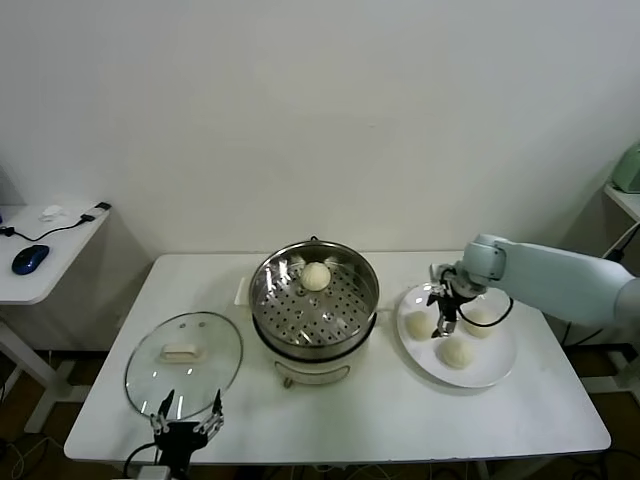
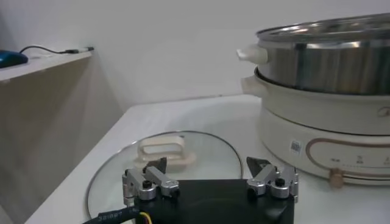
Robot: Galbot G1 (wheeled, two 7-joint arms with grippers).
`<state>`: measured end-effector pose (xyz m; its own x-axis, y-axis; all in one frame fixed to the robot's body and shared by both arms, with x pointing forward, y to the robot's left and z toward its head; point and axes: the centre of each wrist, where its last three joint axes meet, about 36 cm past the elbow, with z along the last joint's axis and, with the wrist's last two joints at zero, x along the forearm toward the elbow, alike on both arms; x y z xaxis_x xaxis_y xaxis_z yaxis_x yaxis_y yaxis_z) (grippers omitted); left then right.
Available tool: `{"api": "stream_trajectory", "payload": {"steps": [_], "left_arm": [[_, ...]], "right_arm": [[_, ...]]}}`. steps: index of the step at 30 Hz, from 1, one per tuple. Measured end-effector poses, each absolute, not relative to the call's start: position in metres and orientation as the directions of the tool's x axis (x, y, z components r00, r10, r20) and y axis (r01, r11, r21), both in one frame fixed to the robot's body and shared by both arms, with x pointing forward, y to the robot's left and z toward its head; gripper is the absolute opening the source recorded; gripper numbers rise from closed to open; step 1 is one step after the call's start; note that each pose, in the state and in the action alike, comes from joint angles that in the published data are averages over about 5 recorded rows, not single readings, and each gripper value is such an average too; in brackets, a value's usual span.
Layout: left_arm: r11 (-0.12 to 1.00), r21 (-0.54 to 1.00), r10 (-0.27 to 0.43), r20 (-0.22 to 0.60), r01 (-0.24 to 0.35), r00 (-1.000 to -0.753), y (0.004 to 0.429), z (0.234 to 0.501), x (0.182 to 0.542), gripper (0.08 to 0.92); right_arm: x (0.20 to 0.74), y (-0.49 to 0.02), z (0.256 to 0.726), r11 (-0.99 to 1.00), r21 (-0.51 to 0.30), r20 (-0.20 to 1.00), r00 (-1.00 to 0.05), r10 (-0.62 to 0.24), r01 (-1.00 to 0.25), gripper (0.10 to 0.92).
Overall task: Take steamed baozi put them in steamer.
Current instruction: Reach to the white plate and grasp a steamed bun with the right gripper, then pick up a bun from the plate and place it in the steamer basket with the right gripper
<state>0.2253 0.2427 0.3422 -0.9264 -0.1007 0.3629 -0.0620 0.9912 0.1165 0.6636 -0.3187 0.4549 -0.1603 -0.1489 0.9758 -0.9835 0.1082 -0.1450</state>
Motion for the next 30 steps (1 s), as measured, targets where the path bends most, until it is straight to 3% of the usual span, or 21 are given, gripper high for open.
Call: {"api": "stream_trajectory", "payload": {"steps": [8,14,23,30], "left_arm": [[0.991,0.116,-0.101,0.362,-0.063,-0.927,0.242,0.343,0.224,0.823],[0.991,0.115,-0.099,0.361,-0.061,-0.927,0.242,0.347,0.221,0.823],[0.993,0.111,-0.087,0.354,-0.051,-0.931,0.24,0.353,0.221,0.823],[0.993,0.108,-0.078,0.344,-0.043,-0.936,0.239,0.358,0.225,0.823]], "right_arm": [[0.667,-0.317,0.448,0.129,-0.143,0.973,-0.164,-0.165,-0.981,0.679],[0.671,-0.32,0.474,0.115,-0.141,0.97,-0.161,-0.185,-0.983,0.662],[0.694,-0.303,0.612,0.069,-0.191,0.951,-0.202,-0.235,-0.979,0.662],[0.677,-0.222,0.717,0.009,-0.229,0.913,-0.218,-0.345,-0.973,0.662]]}}
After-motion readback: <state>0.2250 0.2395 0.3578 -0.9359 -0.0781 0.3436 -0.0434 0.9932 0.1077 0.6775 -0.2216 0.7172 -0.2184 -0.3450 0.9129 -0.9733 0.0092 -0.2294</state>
